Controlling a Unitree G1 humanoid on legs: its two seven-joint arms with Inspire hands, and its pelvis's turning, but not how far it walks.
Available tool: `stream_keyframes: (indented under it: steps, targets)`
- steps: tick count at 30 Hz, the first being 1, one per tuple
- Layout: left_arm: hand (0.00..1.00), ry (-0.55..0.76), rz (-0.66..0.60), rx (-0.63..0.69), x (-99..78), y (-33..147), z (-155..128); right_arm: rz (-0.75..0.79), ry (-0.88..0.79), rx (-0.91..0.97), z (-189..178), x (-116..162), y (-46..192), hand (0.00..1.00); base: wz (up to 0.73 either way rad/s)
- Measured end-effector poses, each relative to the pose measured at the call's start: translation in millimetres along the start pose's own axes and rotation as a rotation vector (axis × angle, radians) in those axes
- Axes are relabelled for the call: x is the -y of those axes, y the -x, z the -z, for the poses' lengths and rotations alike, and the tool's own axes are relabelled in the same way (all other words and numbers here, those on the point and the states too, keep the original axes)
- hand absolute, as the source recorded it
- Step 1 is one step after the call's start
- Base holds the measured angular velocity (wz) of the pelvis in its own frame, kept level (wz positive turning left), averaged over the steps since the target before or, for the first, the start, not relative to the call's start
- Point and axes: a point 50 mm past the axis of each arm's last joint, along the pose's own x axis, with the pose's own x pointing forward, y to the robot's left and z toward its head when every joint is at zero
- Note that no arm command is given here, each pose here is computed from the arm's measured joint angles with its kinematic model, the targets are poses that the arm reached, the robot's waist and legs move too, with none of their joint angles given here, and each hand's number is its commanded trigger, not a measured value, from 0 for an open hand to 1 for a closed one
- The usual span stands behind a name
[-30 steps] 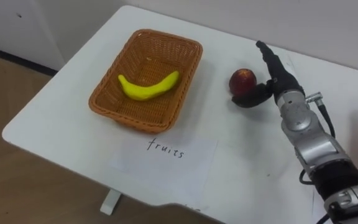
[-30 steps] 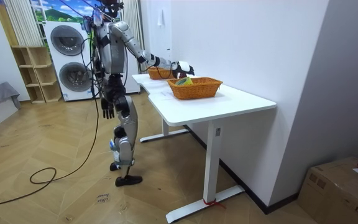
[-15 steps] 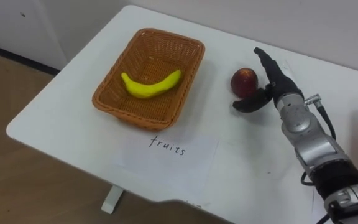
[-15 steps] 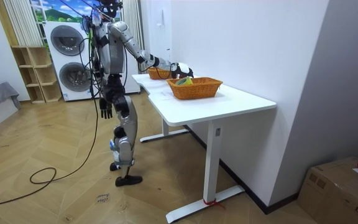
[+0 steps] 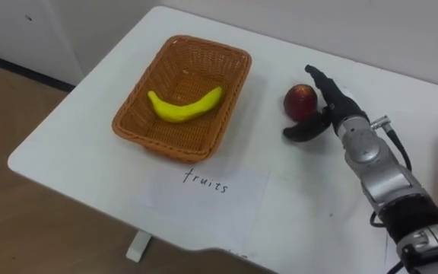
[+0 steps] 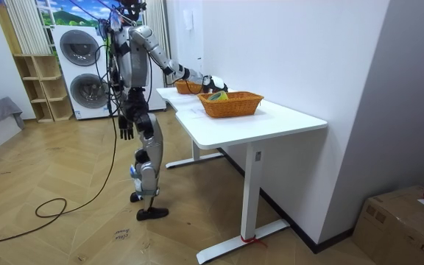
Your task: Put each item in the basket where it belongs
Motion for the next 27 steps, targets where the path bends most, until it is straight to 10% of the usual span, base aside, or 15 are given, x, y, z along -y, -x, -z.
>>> stream_keyframes:
  steps: [16,18,27]
  targets:
    - [0.0,0.017,0.001,-0.002,0.2,-0.1,0.6,-0.019,-0.001,-0.043,11.0,0.6,0.5,0.0,0.0]
    - [0.0,0.017,0.001,0.0,0.0,-0.1,-0.1,-0.022,0.003,-0.05,13.0,1.8,0.7,1.0,0.0]
    - [0.0,0.016,-0.001,0.008,-0.7,-0.3,-3.7,-0.004,0.028,-0.053,15.1,10.0,-0.1,1.0,0.0]
